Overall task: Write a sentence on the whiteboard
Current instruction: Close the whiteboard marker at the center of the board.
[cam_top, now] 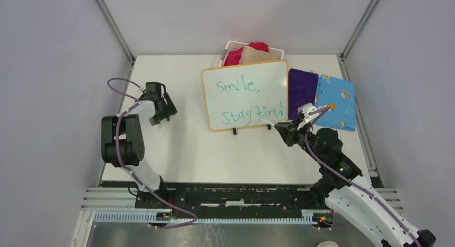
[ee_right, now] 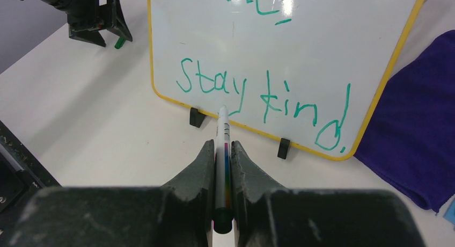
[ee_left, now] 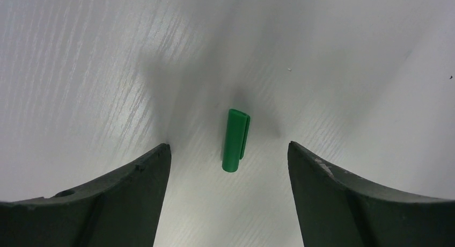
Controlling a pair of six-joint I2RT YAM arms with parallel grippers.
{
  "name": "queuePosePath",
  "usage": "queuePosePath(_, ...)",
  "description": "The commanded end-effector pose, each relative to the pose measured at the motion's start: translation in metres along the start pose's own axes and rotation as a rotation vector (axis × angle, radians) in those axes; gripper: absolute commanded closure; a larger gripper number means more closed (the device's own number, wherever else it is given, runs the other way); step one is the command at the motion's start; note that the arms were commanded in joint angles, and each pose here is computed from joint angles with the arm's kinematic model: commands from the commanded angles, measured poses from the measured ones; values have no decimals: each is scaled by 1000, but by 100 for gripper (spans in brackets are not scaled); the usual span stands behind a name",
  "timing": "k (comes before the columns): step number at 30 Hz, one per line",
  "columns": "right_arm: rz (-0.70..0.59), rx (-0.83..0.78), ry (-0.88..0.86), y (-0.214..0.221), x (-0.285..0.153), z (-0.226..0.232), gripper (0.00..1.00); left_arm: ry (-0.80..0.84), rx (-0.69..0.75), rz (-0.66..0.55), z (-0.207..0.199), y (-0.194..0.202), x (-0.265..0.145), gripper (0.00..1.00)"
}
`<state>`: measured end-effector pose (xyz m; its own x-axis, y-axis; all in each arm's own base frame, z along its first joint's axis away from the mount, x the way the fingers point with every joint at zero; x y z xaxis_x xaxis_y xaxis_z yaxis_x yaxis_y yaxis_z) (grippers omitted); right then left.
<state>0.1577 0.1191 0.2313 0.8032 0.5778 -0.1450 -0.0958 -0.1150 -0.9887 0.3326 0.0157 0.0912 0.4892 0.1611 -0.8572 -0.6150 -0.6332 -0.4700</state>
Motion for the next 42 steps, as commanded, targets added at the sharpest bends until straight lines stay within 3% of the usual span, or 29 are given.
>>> queuePosePath(1, -79, -16, 17, -20, -1, -2, 100, -25, 57, 8, 4, -1, 9, 17)
queuePosePath(10, -72, -22, 16, -19, 0, -2, 100, -122, 87, 14, 5, -4, 19, 36)
queuePosePath(17, -71, -26, 17, -18, 0, -3, 100, -194, 200, -3, -9, 9, 21, 39)
queuePosePath(42, -73, -17, 27, -17, 0, -3, 100, -209, 185, 131, 9, 40, 26, 52)
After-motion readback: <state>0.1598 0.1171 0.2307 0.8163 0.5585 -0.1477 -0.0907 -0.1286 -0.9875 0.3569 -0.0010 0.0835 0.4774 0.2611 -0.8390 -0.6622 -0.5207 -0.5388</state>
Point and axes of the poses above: each gripper's point midway between its finger pads, its own x axis out along the fingers, its own z axis along the line the jaws close on, y = z × x, the point moved 8 cm from there along -x, back along the fingers, and after that the axes turned 12 degrees about -x, right-handed, at the moved point
